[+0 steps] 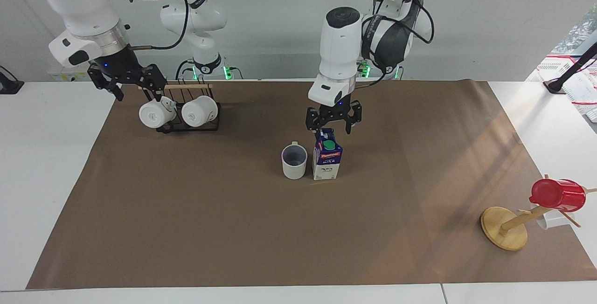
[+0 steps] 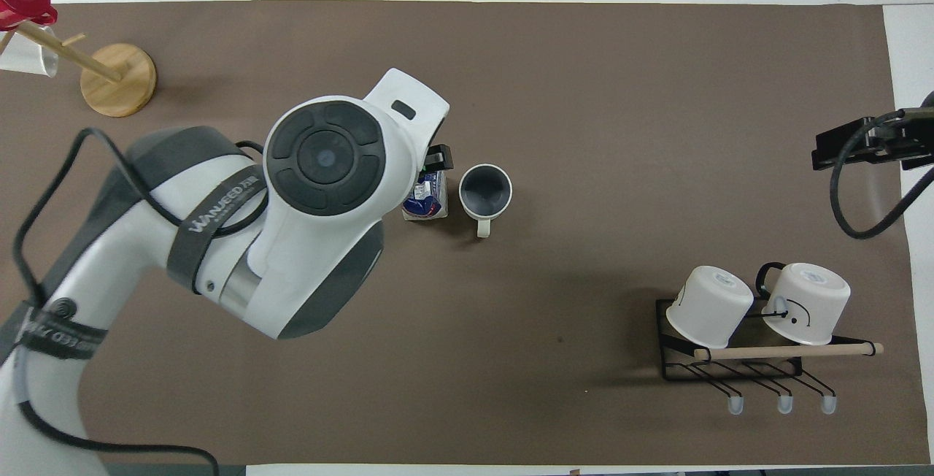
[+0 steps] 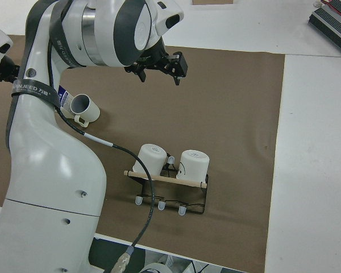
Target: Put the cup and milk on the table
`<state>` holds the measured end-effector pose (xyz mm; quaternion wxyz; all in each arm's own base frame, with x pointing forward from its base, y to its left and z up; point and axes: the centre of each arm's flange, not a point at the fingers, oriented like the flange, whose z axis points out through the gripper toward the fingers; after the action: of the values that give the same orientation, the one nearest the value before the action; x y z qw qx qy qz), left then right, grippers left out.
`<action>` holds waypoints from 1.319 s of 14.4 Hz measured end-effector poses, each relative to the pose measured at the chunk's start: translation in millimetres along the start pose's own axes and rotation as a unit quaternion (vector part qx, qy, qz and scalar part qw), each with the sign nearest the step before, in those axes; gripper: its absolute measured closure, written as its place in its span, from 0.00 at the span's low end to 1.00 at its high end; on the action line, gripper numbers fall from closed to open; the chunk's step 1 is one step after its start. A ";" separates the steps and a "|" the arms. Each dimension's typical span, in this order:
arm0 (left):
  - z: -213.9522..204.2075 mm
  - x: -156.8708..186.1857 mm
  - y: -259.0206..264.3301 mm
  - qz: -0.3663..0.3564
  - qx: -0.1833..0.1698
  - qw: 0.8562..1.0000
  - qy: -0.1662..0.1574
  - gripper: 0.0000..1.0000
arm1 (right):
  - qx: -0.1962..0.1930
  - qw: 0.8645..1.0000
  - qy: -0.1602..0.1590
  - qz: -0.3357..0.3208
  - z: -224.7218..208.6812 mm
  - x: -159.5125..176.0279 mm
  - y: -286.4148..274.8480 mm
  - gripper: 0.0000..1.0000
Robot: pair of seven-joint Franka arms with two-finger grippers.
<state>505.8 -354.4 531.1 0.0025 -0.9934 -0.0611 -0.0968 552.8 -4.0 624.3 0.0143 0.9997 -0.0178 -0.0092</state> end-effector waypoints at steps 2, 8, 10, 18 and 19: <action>-22.7 10.6 -39.4 -0.006 0.003 1.000 0.002 0.00 | 0.000 1.000 -0.001 0.000 1.3 -0.1 0.2 0.00; -21.2 56.7 -171.0 0.037 0.005 0.999 -0.030 0.00 | 0.000 1.000 -0.003 0.000 2.1 -0.3 0.5 0.00; -23.0 68.4 -217.5 0.056 0.011 0.997 -0.051 0.00 | 0.000 1.000 -0.003 0.001 2.1 -0.3 0.6 0.00; -97.8 97.7 -346.0 0.075 -0.008 0.994 -0.077 0.00 | 0.000 1.000 -0.003 0.001 2.2 -0.3 0.8 0.00; -101.5 99.1 -348.4 0.073 -0.011 0.994 -0.084 0.00 | 0.000 1.000 -0.003 0.001 2.2 -0.4 0.8 0.00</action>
<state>540.3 1.6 647.4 -0.0061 -0.9998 0.0121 -0.0131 552.4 -4.8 622.1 0.0143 0.9996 -0.0185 -0.0126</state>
